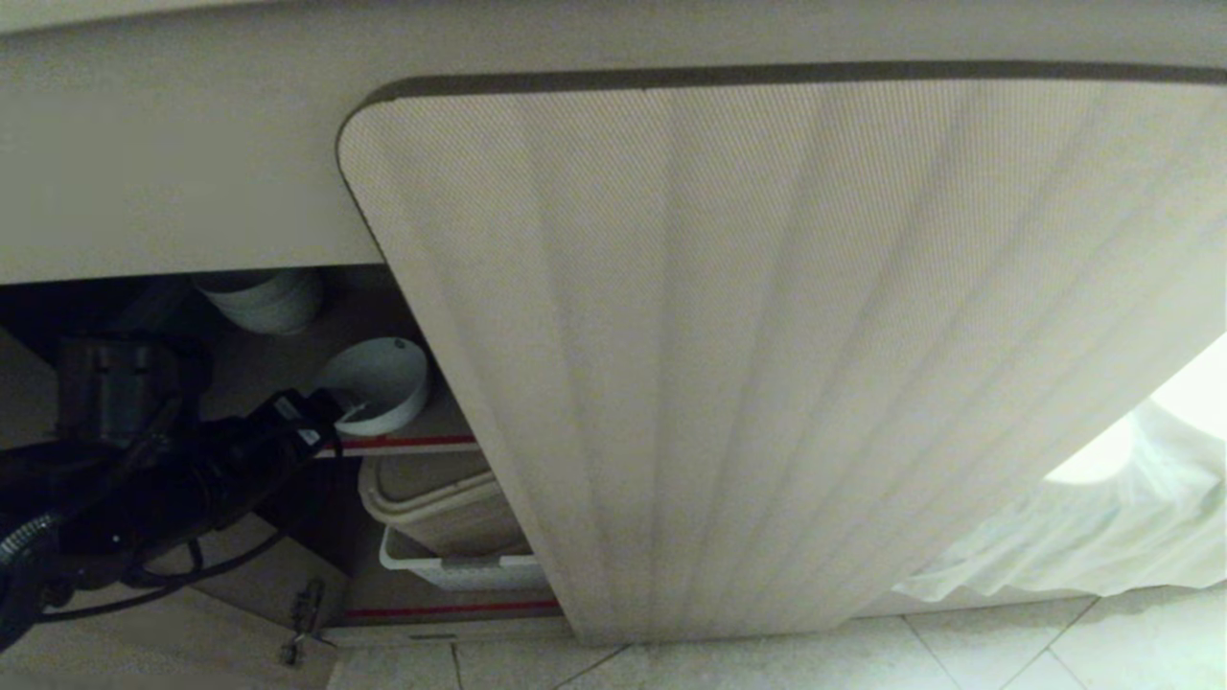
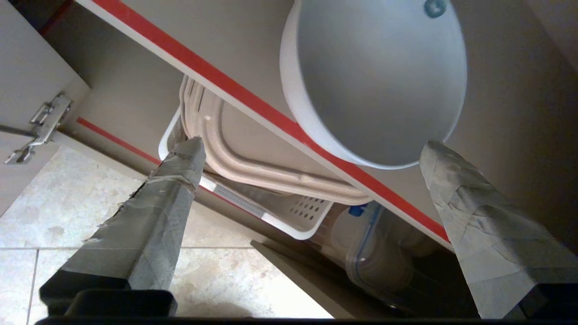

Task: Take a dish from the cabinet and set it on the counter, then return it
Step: Put it back into the cabinet, then close the cabinet door

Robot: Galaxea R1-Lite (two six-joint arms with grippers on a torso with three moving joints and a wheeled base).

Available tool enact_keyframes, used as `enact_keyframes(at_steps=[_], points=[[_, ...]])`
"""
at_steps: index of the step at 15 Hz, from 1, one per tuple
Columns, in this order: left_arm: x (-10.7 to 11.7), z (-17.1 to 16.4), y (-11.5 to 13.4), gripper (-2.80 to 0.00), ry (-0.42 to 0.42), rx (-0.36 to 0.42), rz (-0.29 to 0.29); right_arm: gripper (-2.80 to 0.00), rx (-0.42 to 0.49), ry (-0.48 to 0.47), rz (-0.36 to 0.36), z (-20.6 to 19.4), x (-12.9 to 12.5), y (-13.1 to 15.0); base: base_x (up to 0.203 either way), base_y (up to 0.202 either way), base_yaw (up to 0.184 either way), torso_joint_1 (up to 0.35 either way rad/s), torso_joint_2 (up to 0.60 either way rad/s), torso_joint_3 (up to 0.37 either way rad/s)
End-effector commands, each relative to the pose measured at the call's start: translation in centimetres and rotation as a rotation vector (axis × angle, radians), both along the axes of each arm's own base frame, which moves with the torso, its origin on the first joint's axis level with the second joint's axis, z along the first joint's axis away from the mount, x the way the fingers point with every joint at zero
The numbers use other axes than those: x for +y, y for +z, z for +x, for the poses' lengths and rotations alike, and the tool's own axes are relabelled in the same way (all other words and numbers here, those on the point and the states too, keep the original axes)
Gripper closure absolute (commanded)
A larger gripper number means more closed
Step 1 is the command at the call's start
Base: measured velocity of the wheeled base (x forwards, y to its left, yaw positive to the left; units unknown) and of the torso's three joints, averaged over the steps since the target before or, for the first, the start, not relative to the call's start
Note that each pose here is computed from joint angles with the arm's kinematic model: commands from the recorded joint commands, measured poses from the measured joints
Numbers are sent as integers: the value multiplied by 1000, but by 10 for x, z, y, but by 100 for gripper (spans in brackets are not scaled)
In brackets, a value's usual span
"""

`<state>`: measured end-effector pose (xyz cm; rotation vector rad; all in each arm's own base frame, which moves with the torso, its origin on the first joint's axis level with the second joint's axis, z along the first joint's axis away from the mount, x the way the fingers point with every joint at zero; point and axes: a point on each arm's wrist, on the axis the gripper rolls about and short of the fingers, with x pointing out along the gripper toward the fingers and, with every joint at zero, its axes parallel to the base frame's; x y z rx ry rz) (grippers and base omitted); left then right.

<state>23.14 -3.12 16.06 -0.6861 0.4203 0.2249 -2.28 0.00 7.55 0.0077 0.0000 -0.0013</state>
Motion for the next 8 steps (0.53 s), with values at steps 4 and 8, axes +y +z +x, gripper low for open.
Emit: enact_keyframes(at_steps=[4, 8], points=[[2, -15, 0, 0, 0, -6, 13, 0, 0, 0, 0, 0, 0, 0, 0, 0, 0, 0, 0, 0], [4, -25, -4, 0, -9, 4, 23, 0, 0, 0, 0, 0, 0, 0, 0, 0, 0, 0, 0, 0]])
